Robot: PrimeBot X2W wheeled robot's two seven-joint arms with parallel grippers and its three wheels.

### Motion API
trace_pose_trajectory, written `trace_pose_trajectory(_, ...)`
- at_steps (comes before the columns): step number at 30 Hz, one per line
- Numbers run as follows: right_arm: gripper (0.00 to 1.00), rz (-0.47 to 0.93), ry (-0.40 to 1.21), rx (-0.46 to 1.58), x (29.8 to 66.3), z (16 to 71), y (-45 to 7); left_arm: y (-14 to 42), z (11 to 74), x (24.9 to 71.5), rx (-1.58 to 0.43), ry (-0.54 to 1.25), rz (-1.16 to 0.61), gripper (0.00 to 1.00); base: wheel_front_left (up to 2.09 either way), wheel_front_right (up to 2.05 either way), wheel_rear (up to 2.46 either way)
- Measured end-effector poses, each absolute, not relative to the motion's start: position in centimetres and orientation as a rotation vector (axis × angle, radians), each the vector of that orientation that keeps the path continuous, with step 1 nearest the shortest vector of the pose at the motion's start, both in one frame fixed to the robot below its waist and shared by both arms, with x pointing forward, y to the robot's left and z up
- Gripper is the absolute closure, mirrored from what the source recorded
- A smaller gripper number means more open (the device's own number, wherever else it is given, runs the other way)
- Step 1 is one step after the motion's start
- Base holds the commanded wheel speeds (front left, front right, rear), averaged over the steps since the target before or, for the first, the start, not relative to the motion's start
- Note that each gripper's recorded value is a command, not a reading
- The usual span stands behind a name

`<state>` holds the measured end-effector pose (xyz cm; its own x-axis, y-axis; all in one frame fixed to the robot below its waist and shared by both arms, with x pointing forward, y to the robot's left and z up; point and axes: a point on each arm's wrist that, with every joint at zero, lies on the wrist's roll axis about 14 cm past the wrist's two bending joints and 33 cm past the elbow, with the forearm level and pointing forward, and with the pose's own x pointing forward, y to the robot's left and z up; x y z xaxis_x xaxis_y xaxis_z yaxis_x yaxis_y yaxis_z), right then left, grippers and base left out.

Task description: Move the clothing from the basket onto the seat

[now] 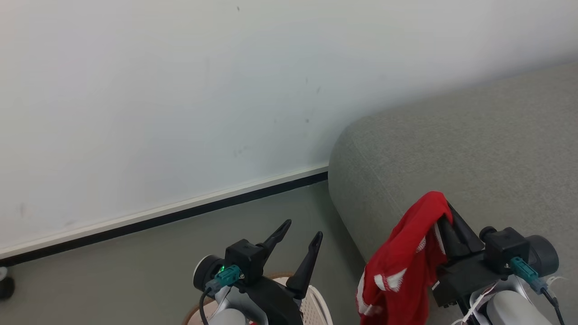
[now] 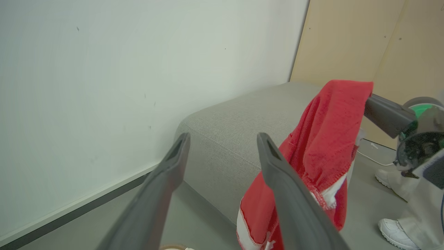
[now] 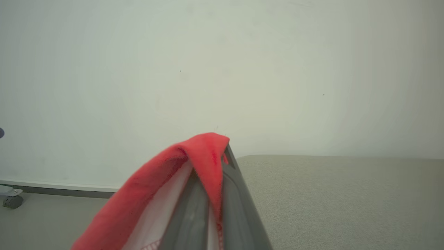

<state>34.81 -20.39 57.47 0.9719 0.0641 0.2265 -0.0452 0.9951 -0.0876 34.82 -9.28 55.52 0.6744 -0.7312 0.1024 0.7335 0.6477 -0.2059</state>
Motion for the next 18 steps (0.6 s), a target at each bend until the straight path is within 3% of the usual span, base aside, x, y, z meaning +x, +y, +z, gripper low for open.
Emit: trace_pose_trajectory(18, 1.00, -0.162, -0.293, -0.132, 30.0, 60.1, -28.0, -16.3, 53.2, 30.6, -0.262, 0.078, -1.065, 0.00, 0.00, 0.00, 0.00)
